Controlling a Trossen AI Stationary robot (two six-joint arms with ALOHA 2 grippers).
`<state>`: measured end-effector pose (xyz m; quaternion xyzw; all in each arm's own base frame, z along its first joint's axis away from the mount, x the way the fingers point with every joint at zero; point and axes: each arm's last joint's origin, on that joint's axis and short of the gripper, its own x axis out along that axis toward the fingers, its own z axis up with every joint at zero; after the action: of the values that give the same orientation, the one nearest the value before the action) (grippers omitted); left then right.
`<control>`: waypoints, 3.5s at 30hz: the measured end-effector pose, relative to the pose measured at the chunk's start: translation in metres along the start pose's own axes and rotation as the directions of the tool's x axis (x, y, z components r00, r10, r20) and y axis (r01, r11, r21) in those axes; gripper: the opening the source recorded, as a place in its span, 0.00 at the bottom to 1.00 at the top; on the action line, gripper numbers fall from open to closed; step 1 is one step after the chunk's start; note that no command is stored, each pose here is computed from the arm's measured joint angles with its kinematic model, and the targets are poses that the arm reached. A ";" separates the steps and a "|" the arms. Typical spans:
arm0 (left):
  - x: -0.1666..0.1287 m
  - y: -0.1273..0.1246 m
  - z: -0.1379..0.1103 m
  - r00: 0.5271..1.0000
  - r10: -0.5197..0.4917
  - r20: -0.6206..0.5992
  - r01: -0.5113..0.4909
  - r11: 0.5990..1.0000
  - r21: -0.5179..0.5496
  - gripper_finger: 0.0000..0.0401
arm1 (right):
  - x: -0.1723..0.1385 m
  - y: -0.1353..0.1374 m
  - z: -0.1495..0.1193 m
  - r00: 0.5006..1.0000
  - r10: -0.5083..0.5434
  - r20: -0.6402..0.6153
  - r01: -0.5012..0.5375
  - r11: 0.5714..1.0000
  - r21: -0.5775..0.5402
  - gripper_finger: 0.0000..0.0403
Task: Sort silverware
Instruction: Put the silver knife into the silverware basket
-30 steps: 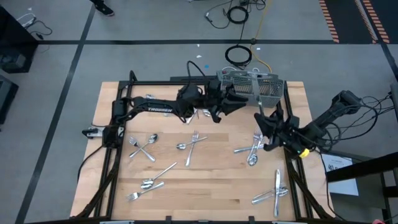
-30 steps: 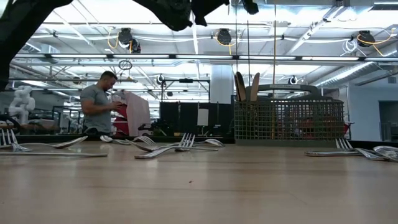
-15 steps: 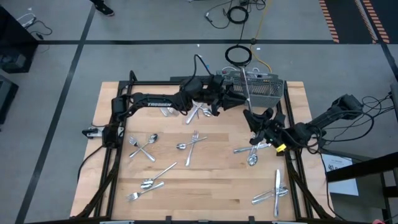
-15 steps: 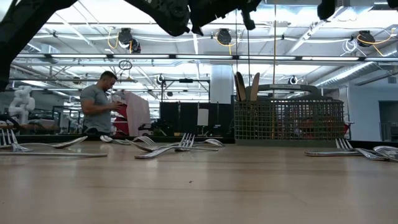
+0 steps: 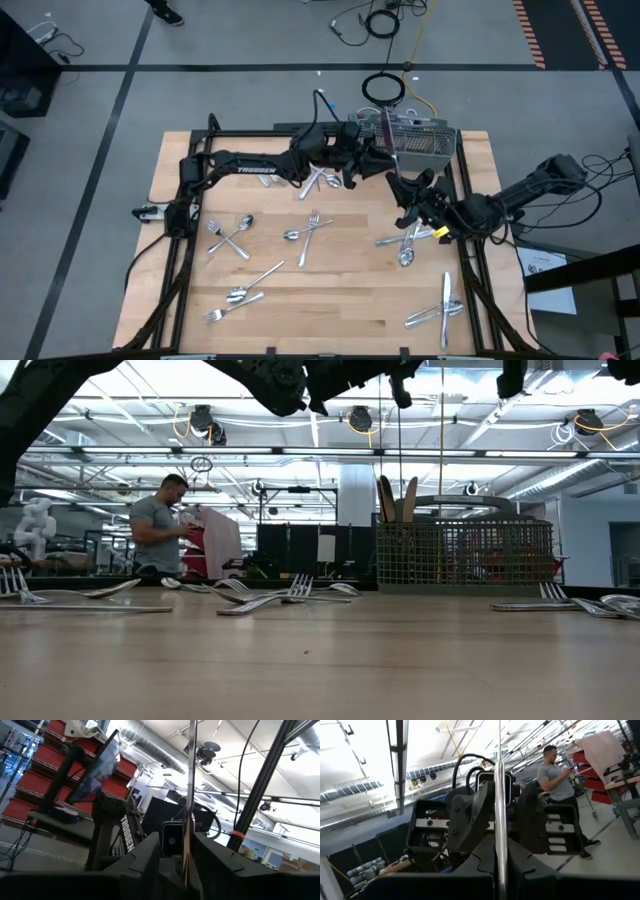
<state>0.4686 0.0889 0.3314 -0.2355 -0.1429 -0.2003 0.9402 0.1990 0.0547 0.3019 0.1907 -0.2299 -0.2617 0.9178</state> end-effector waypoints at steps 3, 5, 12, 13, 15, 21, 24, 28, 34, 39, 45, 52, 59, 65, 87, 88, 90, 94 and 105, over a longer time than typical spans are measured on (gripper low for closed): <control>0.001 -0.001 -0.001 1.000 0.011 0.010 -0.011 1.000 -0.001 0.32 | 0.002 -0.002 -0.004 1.000 -0.006 -0.019 0.006 1.000 -0.009 0.00; 0.002 -0.002 -0.002 1.000 0.020 0.017 -0.020 1.000 -0.003 0.32 | 0.003 -0.002 -0.004 1.000 0.002 -0.018 -0.003 1.000 -0.015 0.00; 0.002 -0.003 -0.002 0.999 0.030 0.026 -0.030 1.000 -0.003 0.31 | 0.004 -0.003 -0.003 1.000 0.014 -0.015 -0.015 1.000 -0.026 0.00; 0.002 -0.003 -0.002 0.999 0.032 0.028 -0.032 0.999 -0.003 0.31 | 0.004 -0.003 -0.003 1.000 0.014 -0.015 -0.014 0.999 -0.028 0.00; 0.003 -0.003 -0.002 0.999 0.030 0.028 -0.030 1.000 -0.002 0.27 | 0.004 -0.003 -0.003 1.000 0.013 -0.015 -0.013 1.000 -0.028 0.00; 0.006 -0.009 -0.006 1.000 0.016 0.026 -0.017 0.999 0.042 0.07 | 0.004 -0.003 -0.003 1.000 0.013 -0.014 -0.013 0.999 -0.032 0.01; 0.007 -0.009 -0.006 0.999 0.023 0.029 -0.024 0.999 0.046 0.07 | 0.004 -0.003 -0.003 1.000 0.011 -0.014 -0.012 0.999 -0.037 0.04; 0.007 -0.009 -0.007 0.999 0.036 0.028 -0.037 0.998 0.043 0.07 | 0.003 -0.002 -0.003 1.000 0.014 -0.016 -0.015 0.996 -0.083 0.12; 0.006 -0.007 -0.005 0.998 0.046 0.036 -0.048 0.998 0.047 0.07 | 0.003 -0.002 -0.002 0.999 0.032 -0.016 -0.034 0.986 -0.161 0.35; -0.001 0.004 0.002 0.996 0.072 0.049 -0.075 0.995 0.060 0.07 | -0.002 -0.006 0.002 0.994 -0.100 -0.034 0.090 0.973 -0.214 0.58; -0.016 0.029 0.012 0.985 0.171 0.018 -0.172 0.981 0.091 0.07 | -0.017 -0.008 0.009 0.975 -0.203 -0.092 0.162 0.928 -0.334 0.75; -0.039 0.063 0.015 0.912 0.405 -0.059 -0.388 0.901 0.192 0.07 | -0.031 -0.007 0.012 0.958 -0.258 -0.124 0.206 0.922 -0.328 0.79; -0.060 0.087 0.021 0.784 0.619 -0.039 -0.572 0.747 0.339 0.07 | -0.036 -0.007 0.002 0.955 -0.245 -0.169 0.193 0.941 -0.277 0.78; -0.076 0.101 0.031 0.698 0.716 0.005 -0.651 0.632 0.420 0.07 | -0.041 -0.008 -0.006 0.949 -0.240 -0.206 0.198 0.958 -0.207 0.78; -0.089 0.147 -0.023 0.639 0.763 -0.095 -0.681 0.619 0.391 0.13 | -0.042 -0.009 -0.008 0.947 -0.234 -0.219 0.202 0.967 -0.157 0.78; -0.089 0.147 -0.023 0.639 0.764 -0.096 -0.685 0.621 0.382 0.16 | -0.042 -0.009 -0.008 0.948 -0.232 -0.220 0.201 0.968 -0.152 0.78; -0.089 0.147 -0.023 0.636 0.767 -0.089 -0.694 0.618 0.369 0.23 | -0.042 -0.008 -0.009 0.949 -0.216 -0.230 0.185 0.971 -0.148 0.78; -0.089 0.147 -0.023 0.623 0.779 -0.075 -0.709 0.603 0.367 0.33 | -0.042 -0.009 -0.009 0.949 -0.212 -0.234 0.180 0.972 -0.150 0.78; -0.084 0.133 -0.002 0.660 0.751 -0.029 -0.690 0.621 0.371 0.42 | -0.042 -0.009 -0.010 0.949 -0.212 -0.235 0.179 0.972 -0.155 0.78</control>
<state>0.4544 0.2210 0.2477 -0.0940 0.0186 0.2010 0.9749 0.1684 0.0742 0.2764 0.1831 -0.0747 -0.3399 0.9194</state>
